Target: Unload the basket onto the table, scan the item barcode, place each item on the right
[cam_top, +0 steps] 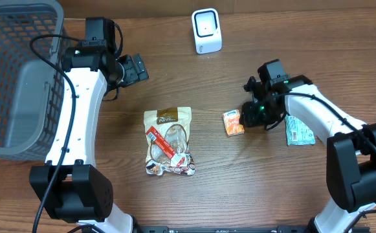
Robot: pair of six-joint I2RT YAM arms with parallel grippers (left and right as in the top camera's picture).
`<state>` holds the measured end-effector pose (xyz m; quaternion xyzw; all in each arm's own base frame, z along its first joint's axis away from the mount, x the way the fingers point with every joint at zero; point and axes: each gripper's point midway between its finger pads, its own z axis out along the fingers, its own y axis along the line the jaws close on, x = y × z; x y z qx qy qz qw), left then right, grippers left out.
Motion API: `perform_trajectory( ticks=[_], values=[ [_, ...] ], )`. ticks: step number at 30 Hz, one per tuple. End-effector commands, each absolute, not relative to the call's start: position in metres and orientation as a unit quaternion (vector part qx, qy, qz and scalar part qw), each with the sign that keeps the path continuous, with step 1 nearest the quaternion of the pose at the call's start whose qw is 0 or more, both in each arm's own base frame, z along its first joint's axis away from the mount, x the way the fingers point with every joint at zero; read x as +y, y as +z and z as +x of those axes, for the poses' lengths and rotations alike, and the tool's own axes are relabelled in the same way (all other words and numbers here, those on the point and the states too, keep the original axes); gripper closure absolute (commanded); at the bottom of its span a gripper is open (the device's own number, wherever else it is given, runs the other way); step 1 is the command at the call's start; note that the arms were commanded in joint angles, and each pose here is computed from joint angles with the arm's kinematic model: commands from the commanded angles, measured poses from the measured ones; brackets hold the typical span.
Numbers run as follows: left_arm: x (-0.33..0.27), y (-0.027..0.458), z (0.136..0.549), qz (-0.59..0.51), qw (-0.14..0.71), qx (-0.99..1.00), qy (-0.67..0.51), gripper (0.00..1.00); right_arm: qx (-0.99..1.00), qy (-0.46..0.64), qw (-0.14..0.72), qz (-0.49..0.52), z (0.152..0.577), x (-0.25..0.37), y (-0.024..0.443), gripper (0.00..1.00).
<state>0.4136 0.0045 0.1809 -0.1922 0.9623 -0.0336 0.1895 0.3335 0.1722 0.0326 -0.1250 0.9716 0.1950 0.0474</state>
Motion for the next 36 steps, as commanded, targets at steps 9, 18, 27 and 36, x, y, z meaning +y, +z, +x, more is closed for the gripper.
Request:
perform_trajectory(
  ticks=[9,18,27,36],
  values=[
    [0.007,0.194,0.415,-0.183,0.207,0.961,-0.031,0.0,0.957,0.233,0.078,-0.154,0.337,0.194,0.033,0.6],
    [0.007,0.194,0.415,-0.183,0.207,0.961,-0.031,0.0,0.966,0.205,0.085,-0.135,0.34,0.185,0.025,0.61],
    [0.007,0.194,0.415,-0.183,0.207,0.961,-0.031,0.0,0.968,0.201,0.084,-0.127,0.328,0.179,0.001,0.65],
    [0.007,0.194,0.415,-0.183,0.207,0.961,-0.031,0.0,0.966,0.205,0.096,-0.122,0.34,0.179,0.013,0.96]
  ],
)
